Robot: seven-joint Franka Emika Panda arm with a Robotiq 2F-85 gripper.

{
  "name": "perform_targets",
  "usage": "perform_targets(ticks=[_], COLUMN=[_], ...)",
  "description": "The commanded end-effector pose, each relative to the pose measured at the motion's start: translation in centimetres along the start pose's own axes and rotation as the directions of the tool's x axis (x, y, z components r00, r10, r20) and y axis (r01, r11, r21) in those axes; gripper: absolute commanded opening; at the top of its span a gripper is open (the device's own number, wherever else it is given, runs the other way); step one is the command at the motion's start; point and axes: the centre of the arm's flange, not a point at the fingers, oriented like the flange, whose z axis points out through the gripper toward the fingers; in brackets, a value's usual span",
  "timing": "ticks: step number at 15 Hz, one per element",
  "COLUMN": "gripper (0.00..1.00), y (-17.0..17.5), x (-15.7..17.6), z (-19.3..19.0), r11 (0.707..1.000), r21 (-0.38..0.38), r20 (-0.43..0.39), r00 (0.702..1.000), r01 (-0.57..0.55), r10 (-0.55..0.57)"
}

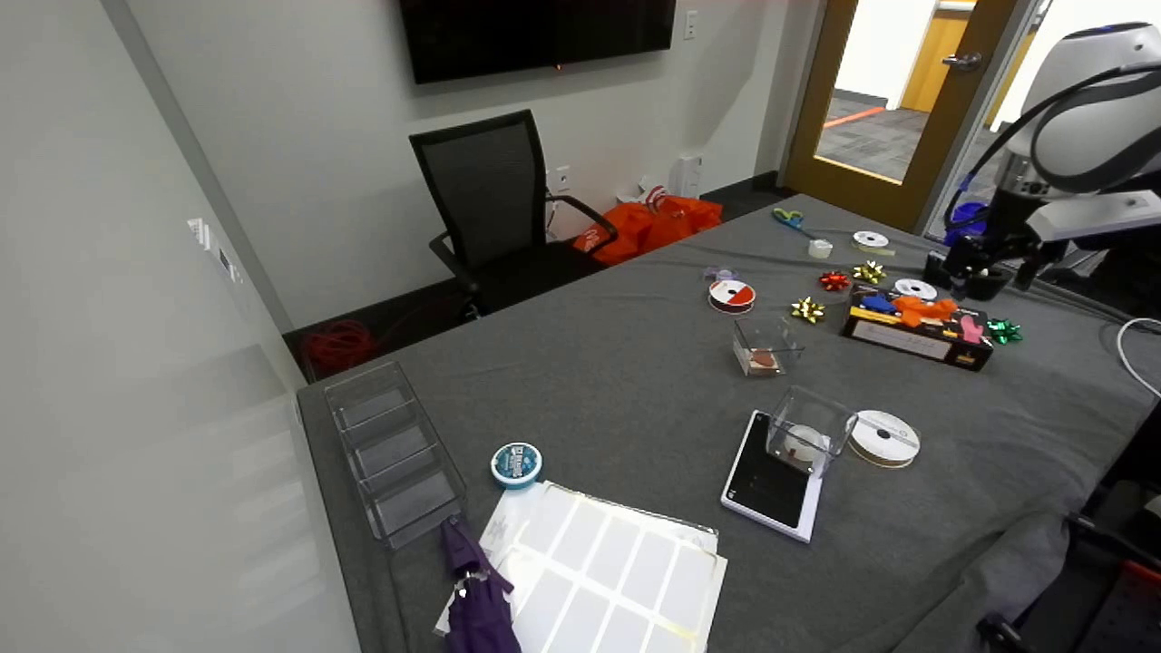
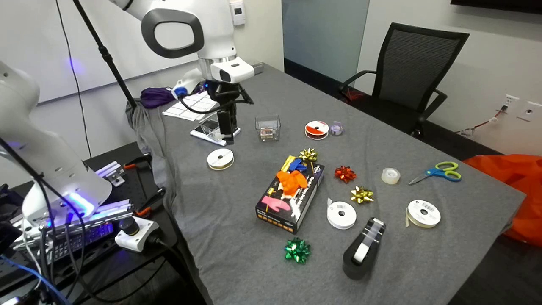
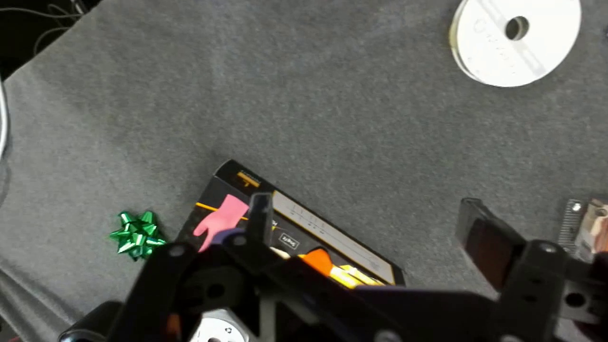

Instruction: Put the left tape on the black object, then move the right tray to the right

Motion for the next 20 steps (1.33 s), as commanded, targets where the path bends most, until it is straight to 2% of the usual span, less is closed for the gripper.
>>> perform_targets(ticks=[1, 3, 4, 20], gripper=[1.00, 1.00, 1.00, 1.00], y=[2.6, 3.6, 2.4, 3.0], x=[0.2, 0.4, 0.2, 0.2], z=[0.0, 0.6, 0.3, 0.5], r11=[0.996, 0.993, 0.997, 0.995], r21=[-0.065, -0.086, -0.065, -0.076], r20=[0.007, -0.006, -0.003, 0.000], r00=[0.998, 0.996, 0.999, 0.998], r01=[0.069, 0.083, 0.051, 0.059], r10=[-0.069, -0.084, -0.051, -0.059])
